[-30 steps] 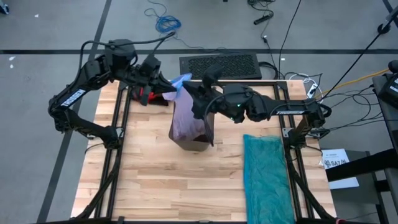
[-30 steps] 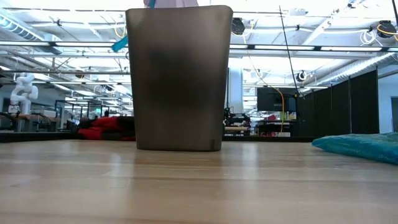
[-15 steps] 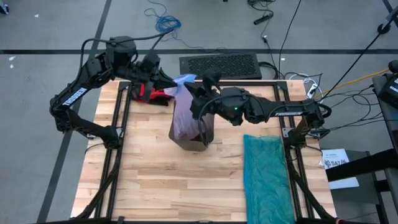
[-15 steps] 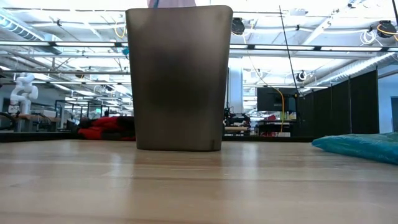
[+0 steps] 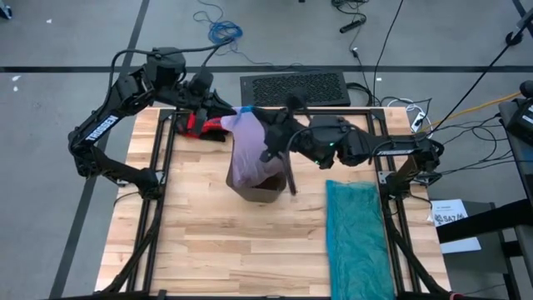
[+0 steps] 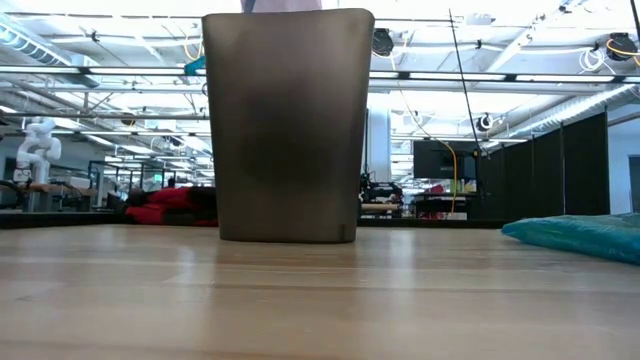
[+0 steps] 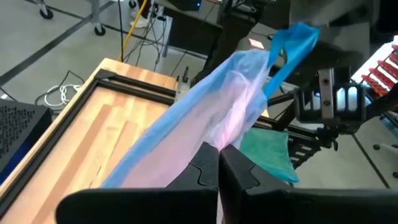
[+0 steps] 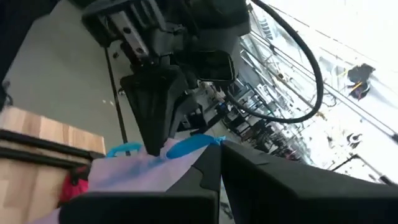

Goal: Place trash/remove bag and relplace
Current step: Close the pink trash bag inside the trash bin

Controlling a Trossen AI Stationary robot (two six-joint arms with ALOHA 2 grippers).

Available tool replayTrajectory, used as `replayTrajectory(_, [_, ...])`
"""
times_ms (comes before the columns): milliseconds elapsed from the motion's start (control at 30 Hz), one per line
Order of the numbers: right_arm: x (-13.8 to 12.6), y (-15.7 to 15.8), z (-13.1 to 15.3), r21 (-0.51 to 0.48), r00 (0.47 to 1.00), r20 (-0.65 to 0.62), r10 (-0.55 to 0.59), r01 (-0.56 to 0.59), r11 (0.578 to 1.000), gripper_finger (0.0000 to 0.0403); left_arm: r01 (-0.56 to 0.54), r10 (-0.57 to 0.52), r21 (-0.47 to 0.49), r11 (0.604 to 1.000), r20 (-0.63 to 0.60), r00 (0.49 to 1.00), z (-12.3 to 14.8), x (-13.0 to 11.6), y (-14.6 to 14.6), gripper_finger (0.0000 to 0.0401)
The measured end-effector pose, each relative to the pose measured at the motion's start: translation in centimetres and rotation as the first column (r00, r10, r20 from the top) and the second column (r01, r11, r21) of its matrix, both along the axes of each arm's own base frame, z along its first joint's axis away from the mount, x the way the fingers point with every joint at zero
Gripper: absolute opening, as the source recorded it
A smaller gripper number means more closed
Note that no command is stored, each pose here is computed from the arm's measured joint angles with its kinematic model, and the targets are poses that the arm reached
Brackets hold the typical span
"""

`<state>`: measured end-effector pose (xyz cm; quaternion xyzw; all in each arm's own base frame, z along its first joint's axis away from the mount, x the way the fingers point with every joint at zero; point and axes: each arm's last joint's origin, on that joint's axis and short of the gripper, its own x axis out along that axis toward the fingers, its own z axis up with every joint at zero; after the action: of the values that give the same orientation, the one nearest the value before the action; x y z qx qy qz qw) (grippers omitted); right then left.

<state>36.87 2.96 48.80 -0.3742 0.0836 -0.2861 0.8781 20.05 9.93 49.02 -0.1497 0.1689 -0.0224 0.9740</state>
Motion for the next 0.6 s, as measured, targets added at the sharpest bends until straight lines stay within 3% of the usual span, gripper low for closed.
replayTrajectory(233, [-0.1, 0.1, 0.2, 0.094, 0.997, 0.072, 0.038, -0.045, 0.995, 0.0000, 0.059, -0.063, 0.048, 0.997, 0.085, 0.994, 0.8, 0.2, -0.1, 0.0028])
replayTrajectory(600, [-0.4, -1.3, 0.8, 0.231, 0.975, 0.221, -0.011, -0.042, 0.972, 0.0000, 0.079, -0.091, 0.082, 0.993, 0.148, 0.985, 1.9, -1.1, -0.9, 0.0177])
